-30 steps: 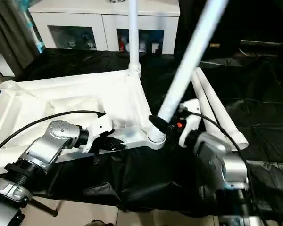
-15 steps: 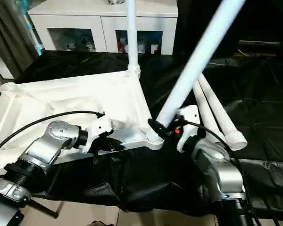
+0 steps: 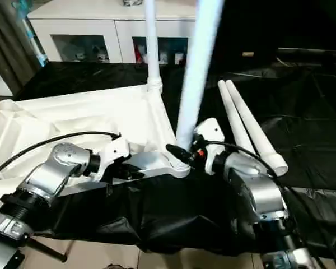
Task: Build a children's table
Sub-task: Insert table leg to table base
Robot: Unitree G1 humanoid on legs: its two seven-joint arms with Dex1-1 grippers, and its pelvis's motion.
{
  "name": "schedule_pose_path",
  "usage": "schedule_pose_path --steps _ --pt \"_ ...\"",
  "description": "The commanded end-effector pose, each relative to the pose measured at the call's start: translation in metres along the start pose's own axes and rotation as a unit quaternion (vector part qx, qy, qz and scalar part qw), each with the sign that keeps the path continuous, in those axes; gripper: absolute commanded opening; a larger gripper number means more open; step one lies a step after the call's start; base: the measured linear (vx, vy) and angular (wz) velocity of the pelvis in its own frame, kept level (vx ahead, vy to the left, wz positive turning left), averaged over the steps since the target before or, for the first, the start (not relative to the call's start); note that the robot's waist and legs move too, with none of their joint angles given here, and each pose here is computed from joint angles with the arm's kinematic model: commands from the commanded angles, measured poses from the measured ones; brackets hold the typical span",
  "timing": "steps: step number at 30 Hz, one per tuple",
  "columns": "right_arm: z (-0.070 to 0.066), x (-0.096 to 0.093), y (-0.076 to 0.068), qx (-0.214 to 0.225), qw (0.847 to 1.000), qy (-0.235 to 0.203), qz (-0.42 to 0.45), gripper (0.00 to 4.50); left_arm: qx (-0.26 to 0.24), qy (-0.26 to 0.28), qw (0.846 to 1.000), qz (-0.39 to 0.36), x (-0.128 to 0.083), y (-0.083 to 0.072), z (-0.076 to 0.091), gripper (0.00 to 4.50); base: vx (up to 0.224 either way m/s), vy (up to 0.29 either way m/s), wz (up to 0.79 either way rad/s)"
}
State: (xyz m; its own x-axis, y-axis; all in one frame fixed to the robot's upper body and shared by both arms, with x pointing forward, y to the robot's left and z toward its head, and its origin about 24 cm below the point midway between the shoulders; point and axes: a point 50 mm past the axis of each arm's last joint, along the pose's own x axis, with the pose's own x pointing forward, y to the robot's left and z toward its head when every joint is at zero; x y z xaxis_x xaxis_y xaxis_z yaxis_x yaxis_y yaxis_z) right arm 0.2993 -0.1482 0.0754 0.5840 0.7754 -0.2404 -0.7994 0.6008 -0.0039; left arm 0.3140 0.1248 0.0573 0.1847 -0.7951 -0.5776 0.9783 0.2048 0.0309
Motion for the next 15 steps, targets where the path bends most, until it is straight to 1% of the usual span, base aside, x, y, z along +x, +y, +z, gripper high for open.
schedule_pose_path --steps 1,3,5,9,11,15 --pt "-0.042 0.003 0.017 0.047 0.994 0.084 0.053 1.89 0.045 -0.017 0.999 -0.011 -0.005 0.001 0.017 0.00 0.000 0.000 0.00" --pt "-0.043 0.001 0.018 0.044 0.994 0.084 0.062 1.89 0.050 -0.019 0.999 -0.012 -0.005 0.001 0.018 0.00 0.000 0.000 0.00" --pt "-0.046 -0.005 0.019 0.037 0.993 0.083 0.079 1.89 0.071 -0.029 0.997 -0.024 -0.007 0.000 0.021 0.00 0.000 0.000 0.00" --pt "-0.049 -0.009 0.020 0.037 0.991 0.078 0.098 1.89 0.093 -0.034 0.994 -0.049 -0.009 -0.003 0.022 0.00 0.000 0.000 0.00" --pt "-0.053 -0.013 0.021 0.042 0.990 0.077 0.114 1.89 0.112 -0.029 0.991 -0.073 -0.012 -0.006 0.022 0.00 0.000 0.000 0.00" --pt "-0.054 -0.016 0.021 0.038 0.989 0.076 0.121 1.89 0.117 -0.014 0.990 -0.084 -0.014 -0.005 0.022 0.00 0.000 0.000 0.00"
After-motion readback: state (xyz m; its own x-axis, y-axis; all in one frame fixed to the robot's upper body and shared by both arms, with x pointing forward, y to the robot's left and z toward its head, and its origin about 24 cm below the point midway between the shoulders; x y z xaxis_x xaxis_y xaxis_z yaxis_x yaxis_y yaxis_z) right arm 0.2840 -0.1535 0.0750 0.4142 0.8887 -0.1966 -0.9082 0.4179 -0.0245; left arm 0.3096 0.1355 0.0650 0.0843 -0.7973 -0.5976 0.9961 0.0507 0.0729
